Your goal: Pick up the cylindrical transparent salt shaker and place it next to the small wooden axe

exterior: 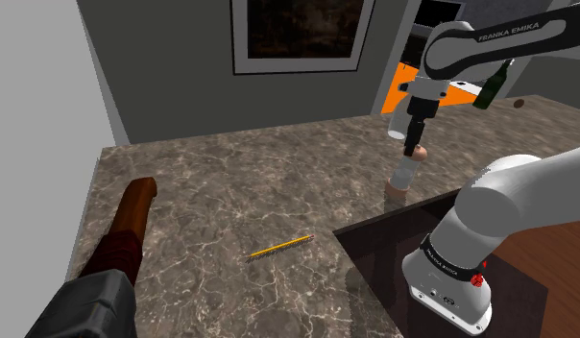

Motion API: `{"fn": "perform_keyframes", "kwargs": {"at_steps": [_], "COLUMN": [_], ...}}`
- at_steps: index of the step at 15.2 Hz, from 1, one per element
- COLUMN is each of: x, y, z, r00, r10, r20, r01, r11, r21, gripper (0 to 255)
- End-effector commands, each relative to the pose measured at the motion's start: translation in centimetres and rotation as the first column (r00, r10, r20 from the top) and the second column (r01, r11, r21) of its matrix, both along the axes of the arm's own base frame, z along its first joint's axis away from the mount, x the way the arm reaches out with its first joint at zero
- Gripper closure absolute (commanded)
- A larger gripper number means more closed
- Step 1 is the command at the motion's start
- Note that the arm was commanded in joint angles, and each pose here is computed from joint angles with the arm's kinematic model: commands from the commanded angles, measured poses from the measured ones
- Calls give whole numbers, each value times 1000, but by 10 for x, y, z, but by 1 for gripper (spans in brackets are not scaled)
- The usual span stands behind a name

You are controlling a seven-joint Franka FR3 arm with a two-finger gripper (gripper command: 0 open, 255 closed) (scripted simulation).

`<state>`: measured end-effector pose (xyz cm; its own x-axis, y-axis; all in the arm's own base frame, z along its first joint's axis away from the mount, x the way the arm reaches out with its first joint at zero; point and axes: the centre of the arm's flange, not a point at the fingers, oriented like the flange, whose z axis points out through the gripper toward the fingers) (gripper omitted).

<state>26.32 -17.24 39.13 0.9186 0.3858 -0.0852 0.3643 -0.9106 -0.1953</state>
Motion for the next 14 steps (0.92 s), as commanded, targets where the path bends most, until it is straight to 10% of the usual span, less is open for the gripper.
{"fn": "perform_keyframes", "kwargs": {"at_steps": [1,5,6,14], "x": [0,0,0,0], "y": [0,0,0,0], "z": [-1,-1,-1,-1], "r00": [1000,1000,1000,1000], "r10": [0,0,0,0], "r20": [0,0,0,0], "r01": [0,0,0,0], "r11": [1000,1000,1000,1000], "r21": [0,0,0,0], "gripper": [0,0,255,255]}}
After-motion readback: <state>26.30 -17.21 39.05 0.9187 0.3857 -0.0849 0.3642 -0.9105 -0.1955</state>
